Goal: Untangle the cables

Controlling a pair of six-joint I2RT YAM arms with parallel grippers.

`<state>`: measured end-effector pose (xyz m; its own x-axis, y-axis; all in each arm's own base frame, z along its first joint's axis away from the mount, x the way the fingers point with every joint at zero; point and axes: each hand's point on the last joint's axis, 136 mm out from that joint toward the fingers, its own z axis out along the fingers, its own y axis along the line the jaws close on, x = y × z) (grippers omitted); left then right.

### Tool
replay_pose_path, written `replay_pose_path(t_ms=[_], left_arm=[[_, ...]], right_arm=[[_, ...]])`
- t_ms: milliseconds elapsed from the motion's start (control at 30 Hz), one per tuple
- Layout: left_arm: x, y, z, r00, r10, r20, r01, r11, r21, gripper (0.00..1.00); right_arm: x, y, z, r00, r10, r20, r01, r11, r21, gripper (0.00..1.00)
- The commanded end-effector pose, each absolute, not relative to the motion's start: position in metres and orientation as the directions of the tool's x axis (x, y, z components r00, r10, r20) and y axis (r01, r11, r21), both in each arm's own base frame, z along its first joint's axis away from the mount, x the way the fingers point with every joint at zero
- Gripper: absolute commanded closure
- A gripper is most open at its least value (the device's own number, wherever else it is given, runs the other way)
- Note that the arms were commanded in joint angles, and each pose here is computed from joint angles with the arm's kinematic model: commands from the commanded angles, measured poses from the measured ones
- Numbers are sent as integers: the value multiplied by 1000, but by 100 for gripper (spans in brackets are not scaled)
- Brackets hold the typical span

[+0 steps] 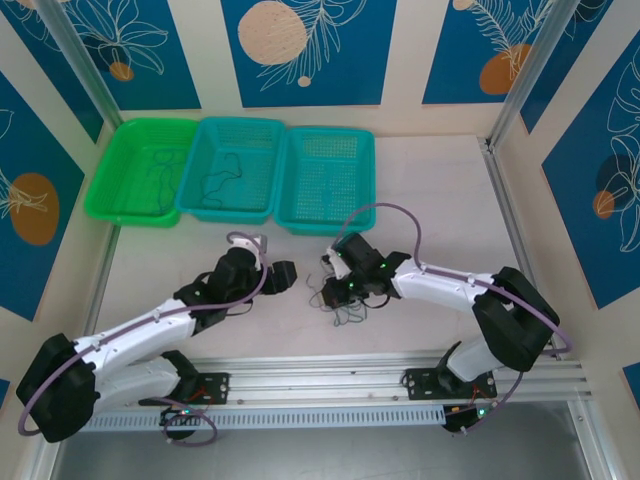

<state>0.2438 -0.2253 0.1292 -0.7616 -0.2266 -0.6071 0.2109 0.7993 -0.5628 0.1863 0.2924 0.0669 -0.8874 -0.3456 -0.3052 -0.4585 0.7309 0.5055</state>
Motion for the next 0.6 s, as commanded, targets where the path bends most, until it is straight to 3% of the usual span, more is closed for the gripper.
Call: replay_pose_path(t_ms=[0,300,567], left_arm=[[242,-220,116,-762,-229,-605,189,815,-547,27],[245,-212,91,-775,-148,-614,190,872,-450,26],[272,-237,66,-735,129,-665,394,880,-265,33]], right_arm=[[171,320,80,-815,-456,-358,-579,611,540,100],[195,291,66,-813,-428,-396,-560,760,328,95],[189,288,61,-816,-431,-385,-560,755,342,94]])
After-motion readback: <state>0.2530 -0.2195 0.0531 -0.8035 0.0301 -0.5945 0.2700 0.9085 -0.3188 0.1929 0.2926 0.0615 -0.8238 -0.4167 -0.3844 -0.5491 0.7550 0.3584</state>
